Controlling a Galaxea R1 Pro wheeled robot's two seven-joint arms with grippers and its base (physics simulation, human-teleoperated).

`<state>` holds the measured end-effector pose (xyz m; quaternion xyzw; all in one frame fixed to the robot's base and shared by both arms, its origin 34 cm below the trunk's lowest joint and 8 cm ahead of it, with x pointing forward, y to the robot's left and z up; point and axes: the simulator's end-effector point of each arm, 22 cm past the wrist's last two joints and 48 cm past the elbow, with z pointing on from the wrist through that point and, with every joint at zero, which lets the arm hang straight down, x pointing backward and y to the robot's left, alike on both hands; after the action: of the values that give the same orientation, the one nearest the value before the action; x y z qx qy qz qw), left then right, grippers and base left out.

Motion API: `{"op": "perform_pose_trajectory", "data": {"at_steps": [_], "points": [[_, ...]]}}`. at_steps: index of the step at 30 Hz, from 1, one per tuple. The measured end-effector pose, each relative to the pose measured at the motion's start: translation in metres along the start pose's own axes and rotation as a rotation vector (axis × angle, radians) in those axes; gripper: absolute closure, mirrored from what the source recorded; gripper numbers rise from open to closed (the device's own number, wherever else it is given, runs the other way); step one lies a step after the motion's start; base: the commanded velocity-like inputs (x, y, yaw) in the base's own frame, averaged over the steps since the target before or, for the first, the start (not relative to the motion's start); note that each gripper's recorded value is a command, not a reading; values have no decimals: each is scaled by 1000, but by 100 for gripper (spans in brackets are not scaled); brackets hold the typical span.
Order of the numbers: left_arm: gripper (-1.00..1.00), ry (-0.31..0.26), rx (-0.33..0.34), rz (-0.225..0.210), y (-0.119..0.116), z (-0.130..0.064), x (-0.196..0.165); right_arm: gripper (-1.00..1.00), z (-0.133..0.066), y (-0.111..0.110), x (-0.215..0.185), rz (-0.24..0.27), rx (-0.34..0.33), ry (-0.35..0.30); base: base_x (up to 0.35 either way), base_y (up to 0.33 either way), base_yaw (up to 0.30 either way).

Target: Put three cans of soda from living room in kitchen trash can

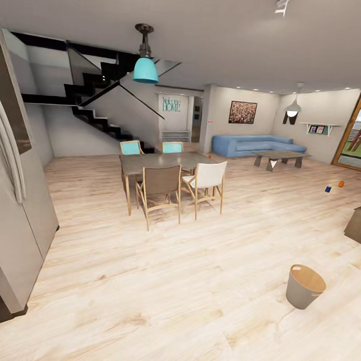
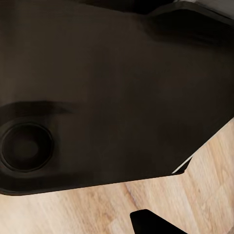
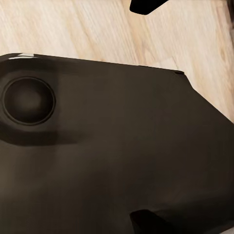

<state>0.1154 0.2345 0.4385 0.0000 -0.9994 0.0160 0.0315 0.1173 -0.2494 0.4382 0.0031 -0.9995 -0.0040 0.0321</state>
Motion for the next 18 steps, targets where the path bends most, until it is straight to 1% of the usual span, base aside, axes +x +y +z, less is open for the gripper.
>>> {"op": "perform_pose_trajectory", "data": {"at_steps": [5, 7, 12, 15, 16, 17, 18], "points": [[-100, 0, -1, -1, 0, 0, 0, -100, 0, 0, 0, -1, 0, -1, 0, 0, 0], [-100, -25, -16, -13, 10, 0, -15, -100, 0, -7, -17, -2, 5, -35, 0, 0, 0], [-100, -55, -47, -40, 33, -3, -45, -100, -4, -23, -60, -11, 4, -120, 0, 0, 0], [-100, -74, -57, -58, 42, -5, -63, -100, -7, -21, -85, -14, -9, -171, 0, 0, 0], [-100, -121, -25, -162, 36, -14, -113, -100, -28, 28, -153, -64, -230, -332, 0, 0, 0], [-100, -380, 1, -152, 34, -60, -250, -100, -80, 32, -281, -105, -233, -584, 0, 0, 0], [-100, -713, 28, -135, 29, -163, -414, -100, -162, 34, -385, -149, -222, -859, 0, 0, 0]]}}
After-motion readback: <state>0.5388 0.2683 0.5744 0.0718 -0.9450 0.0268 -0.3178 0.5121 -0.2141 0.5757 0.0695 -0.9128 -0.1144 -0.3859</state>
